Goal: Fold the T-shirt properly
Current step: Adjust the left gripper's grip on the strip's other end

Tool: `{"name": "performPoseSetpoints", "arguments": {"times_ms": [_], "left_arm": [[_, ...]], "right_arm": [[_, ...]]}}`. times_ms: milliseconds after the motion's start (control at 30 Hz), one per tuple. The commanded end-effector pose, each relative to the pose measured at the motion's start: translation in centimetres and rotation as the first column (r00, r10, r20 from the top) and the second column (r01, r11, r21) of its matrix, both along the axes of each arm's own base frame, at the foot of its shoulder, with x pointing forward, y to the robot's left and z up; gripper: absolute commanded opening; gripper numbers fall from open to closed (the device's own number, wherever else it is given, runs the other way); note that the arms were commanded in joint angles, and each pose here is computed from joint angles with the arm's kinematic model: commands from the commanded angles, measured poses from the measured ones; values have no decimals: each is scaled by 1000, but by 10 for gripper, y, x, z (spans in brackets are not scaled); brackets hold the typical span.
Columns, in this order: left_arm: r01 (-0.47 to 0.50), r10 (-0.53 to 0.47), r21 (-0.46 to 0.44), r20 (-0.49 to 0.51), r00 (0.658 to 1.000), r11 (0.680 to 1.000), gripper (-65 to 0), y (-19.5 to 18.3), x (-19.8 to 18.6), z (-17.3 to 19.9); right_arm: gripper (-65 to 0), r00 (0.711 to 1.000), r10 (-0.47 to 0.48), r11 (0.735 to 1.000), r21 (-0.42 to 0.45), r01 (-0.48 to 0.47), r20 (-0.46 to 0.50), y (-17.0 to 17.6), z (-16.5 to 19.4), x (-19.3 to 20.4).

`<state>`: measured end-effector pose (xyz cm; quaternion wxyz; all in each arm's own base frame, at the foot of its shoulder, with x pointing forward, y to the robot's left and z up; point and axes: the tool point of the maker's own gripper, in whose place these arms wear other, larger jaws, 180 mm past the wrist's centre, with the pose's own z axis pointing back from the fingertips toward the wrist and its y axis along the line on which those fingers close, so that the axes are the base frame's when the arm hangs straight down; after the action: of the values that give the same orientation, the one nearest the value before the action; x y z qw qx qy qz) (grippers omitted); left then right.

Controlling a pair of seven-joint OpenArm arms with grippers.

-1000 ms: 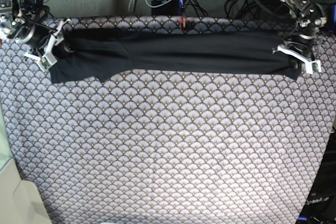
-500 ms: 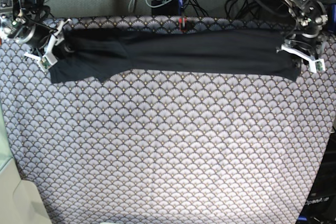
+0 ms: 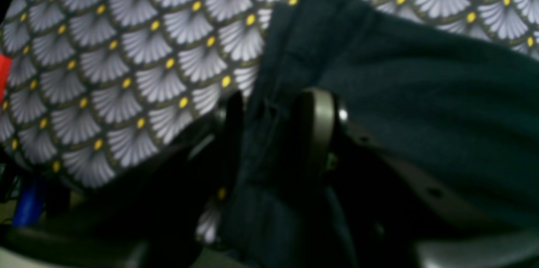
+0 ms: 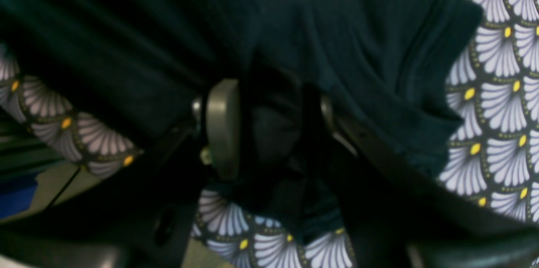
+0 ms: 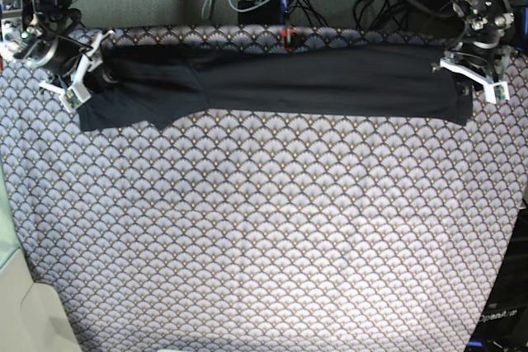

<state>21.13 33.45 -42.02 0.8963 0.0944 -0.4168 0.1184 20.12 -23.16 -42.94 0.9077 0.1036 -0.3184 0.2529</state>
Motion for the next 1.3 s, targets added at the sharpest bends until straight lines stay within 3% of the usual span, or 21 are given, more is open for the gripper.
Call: {"name": "performPoseSetpoints", "arguments": {"times_ms": [0,200,367,467,733,1267], "left_arm": [[-5,3,35,46,999,999,-426,9,7,16],[-83,76,78,86,993,994,-400,22,-7,37],[-108,98,95,104,990,990,-162,19,-11,47],[-108,98,93,101,990,990,-89,19,-11,46],[-108,103,56,84,991,993,-121,16,-11,32],[-103,105,-45,43,994,994,-123,2,-8,-3]], "right_arm": [[-395,999,5,998,-62,-8,-36,-10,-6,-6],[-395,999,5,998,-62,-8,-36,-10,-6,-6],[-395,999,6,998,-62,-8,-35,-9,-5,-5],[-395,999,6,998,-62,-8,-35,-9,-5,-5],[-395,999,5,998,-62,-8,-38,-10,-6,-6],[-395,999,6,998,-60,-8,-36,-9,-6,-6]]}}
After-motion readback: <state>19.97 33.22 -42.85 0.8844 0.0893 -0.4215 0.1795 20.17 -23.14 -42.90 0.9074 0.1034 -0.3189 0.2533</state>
